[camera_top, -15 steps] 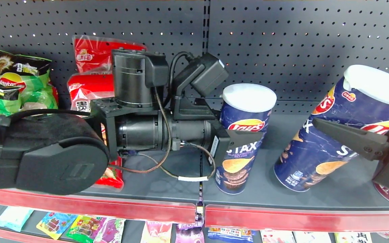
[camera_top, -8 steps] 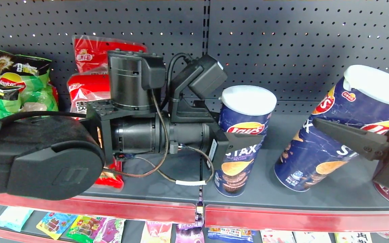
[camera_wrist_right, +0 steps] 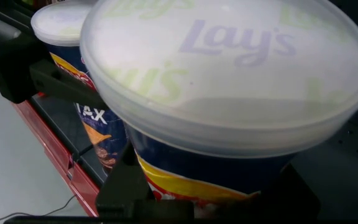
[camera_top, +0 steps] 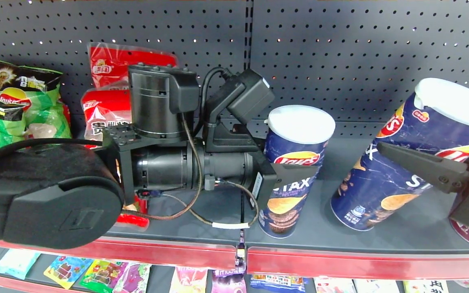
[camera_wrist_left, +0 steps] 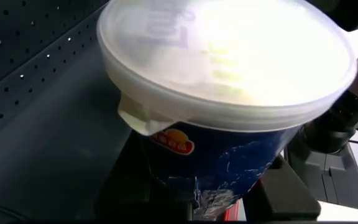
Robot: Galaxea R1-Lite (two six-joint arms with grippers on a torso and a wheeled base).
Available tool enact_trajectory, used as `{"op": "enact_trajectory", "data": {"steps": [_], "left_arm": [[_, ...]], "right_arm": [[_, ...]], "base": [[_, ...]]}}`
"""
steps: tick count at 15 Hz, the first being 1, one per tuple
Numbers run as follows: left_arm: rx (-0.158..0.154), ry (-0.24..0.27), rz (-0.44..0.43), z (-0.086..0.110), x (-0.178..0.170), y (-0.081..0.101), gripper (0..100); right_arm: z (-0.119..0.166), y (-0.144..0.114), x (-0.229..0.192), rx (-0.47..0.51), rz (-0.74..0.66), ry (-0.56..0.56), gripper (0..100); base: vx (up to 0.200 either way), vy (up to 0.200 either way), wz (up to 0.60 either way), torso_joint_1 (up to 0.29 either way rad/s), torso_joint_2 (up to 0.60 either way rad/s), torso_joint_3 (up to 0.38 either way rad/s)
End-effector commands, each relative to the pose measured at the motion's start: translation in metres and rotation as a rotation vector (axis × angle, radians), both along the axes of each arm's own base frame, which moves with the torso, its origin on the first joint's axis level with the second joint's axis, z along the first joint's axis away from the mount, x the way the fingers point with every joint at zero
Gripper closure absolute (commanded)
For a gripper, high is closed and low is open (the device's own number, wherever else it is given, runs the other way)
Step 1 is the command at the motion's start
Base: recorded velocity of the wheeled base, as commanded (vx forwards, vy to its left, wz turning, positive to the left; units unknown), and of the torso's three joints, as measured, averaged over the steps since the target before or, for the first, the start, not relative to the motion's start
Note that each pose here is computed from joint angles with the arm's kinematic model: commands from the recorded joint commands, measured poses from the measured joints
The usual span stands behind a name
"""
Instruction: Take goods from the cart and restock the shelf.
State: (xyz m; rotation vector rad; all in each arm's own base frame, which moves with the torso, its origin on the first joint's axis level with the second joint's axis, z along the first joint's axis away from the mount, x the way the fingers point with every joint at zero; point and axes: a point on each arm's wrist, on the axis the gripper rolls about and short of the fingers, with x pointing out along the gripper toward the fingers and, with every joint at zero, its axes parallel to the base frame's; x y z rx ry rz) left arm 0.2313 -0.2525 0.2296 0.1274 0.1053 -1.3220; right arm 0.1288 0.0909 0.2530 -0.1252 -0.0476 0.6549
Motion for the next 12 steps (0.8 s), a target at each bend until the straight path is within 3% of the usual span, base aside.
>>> {"op": "enact_trajectory", "data": {"steps": [1,6,9,12], "left_arm": [[0.002,0.001,0.003,-0.003,0.000,0.000,0],[-0.003,-0.005,0.010,-0.002,0.000,0.001,0],[-0.016,-0.030,0.066,-0.002,-0.002,0.007,0],[0.003,-0.014,0.077,-0.009,-0.014,0.023,0]], "right_arm": [[0.000,0.000,0.000,-0.001,0.000,0.001,100],[-0.001,0.001,0.001,-0.003,0.002,0.003,100],[-0.001,0.001,0.001,-0.003,0.000,0.006,100],[-0.002,0.002,0.003,-0.007,0.000,0.008,100]], "base": [[0.000,0.000,0.00,0.000,0.00,0.000],[0.000,0.000,0.00,0.000,0.00,0.000],[0.000,0.000,0.00,0.000,0.00,0.000],[0.000,0.000,0.00,0.000,0.00,0.000]]}}
